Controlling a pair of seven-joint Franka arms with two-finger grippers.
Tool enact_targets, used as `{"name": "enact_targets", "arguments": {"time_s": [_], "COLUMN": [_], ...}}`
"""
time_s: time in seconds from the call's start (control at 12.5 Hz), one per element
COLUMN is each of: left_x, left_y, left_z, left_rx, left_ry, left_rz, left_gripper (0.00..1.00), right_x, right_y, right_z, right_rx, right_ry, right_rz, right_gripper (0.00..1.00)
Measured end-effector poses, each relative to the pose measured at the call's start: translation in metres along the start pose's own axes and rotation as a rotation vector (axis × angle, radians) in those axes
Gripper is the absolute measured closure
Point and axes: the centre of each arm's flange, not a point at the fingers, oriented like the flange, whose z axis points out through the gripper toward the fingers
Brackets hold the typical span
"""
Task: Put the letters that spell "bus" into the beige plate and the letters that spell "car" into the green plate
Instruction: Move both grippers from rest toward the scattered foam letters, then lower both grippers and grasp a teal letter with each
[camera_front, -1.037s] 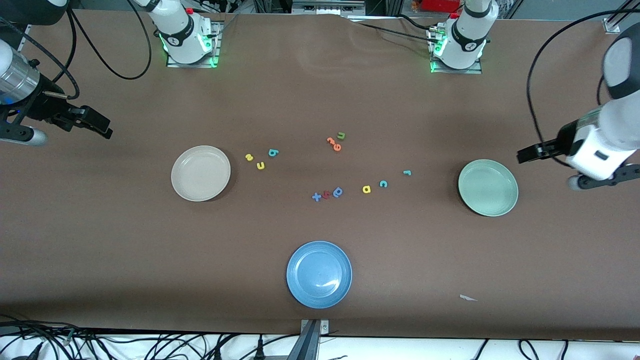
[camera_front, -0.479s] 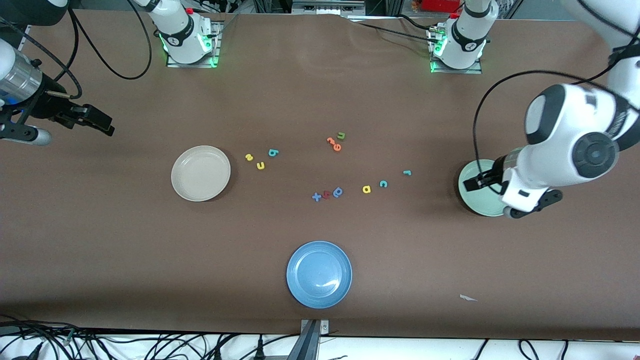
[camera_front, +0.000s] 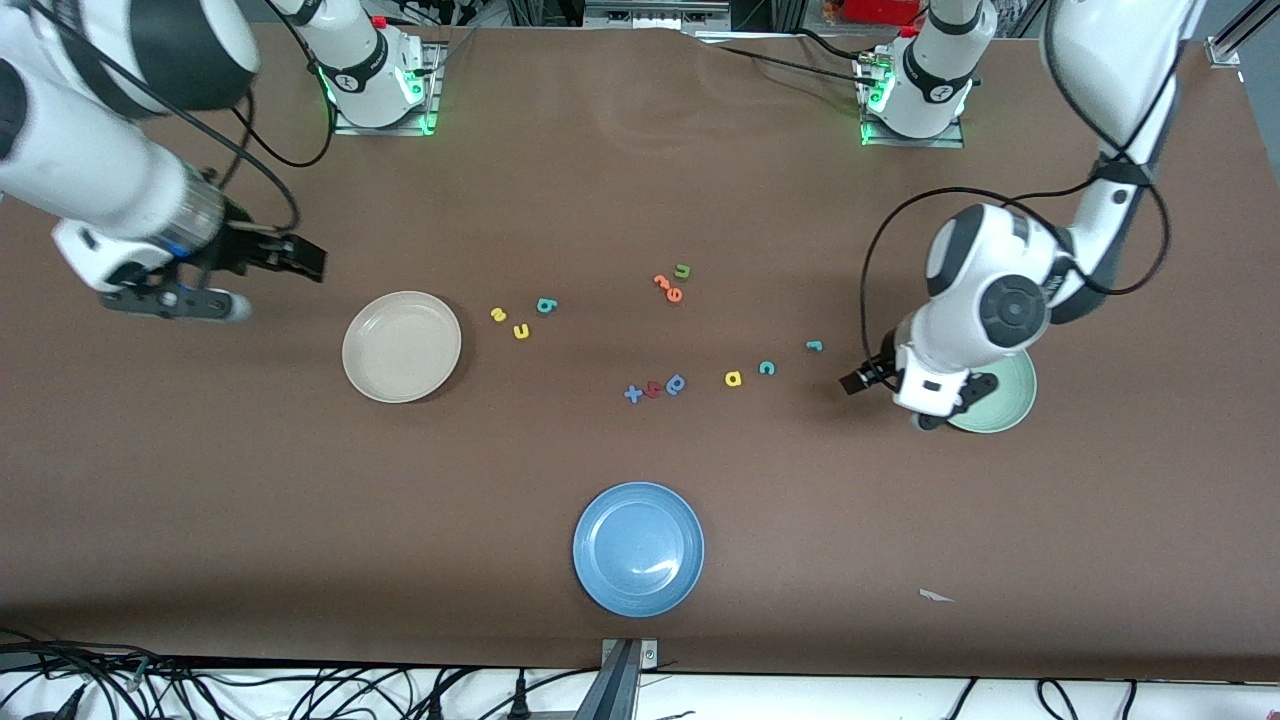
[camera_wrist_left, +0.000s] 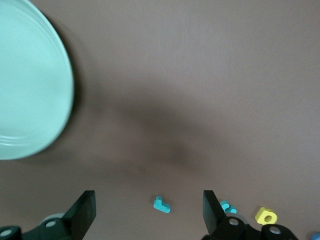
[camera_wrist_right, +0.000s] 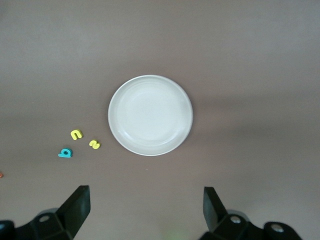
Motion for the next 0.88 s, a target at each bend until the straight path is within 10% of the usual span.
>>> {"name": "enact_targets", "arguments": {"time_s": [0.88], "left_x": [-0.068], "left_y": [-0.005], "left_z": [0.098], "left_rx": [0.029], "left_ry": [-0.036], "left_rz": [0.008], "left_gripper": [0.15], "right_x": [-0.064], "right_y": [-0.182], "right_z": [0.179], "right_rx": [0.025], "right_ry": [0.074], "right_rz": [0.496], "right_gripper": [0.0]}}
